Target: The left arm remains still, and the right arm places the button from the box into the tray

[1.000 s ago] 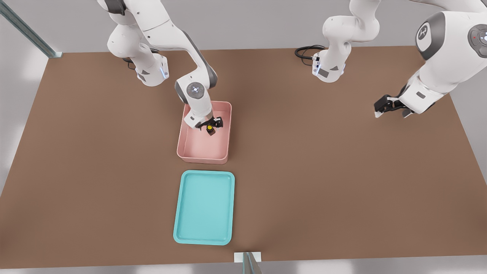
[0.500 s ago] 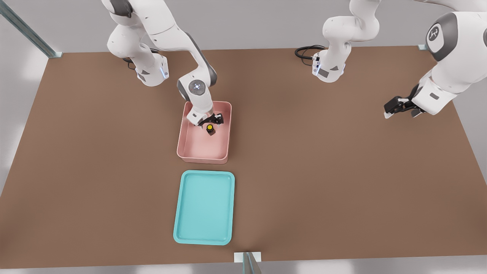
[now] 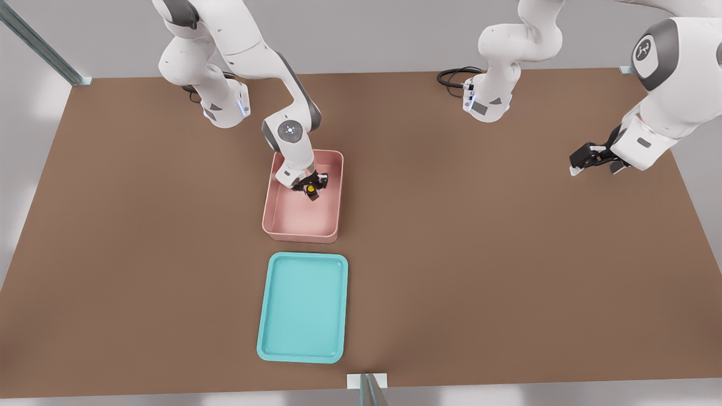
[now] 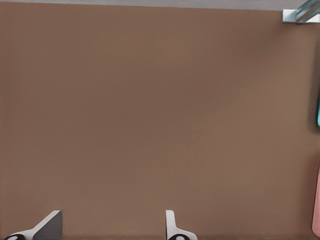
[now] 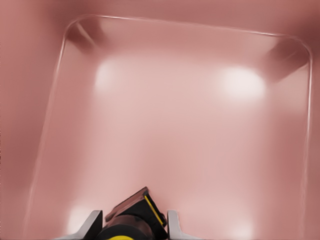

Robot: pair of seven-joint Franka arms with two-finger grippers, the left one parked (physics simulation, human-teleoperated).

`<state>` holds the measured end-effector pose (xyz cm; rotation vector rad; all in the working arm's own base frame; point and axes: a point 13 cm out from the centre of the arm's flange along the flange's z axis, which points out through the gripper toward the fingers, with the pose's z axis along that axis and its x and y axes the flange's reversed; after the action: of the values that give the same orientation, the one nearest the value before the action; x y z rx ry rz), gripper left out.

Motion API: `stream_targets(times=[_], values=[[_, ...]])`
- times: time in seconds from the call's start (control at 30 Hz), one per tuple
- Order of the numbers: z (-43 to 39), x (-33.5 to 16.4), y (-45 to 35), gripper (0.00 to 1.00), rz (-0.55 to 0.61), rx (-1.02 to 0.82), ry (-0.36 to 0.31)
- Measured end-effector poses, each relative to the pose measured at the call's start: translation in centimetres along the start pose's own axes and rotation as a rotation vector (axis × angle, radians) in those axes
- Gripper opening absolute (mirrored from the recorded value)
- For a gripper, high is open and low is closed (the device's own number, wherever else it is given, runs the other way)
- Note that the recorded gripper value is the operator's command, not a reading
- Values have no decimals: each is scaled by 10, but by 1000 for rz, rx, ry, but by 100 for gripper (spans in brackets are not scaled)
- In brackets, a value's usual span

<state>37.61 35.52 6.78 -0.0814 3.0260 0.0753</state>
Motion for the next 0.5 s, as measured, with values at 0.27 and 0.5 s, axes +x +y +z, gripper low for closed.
stream_targets(times=[0.27,0.5], values=[[-34,-35,30,49,3,-55,-27],[-103,-150,29,49,70,-101,-85]])
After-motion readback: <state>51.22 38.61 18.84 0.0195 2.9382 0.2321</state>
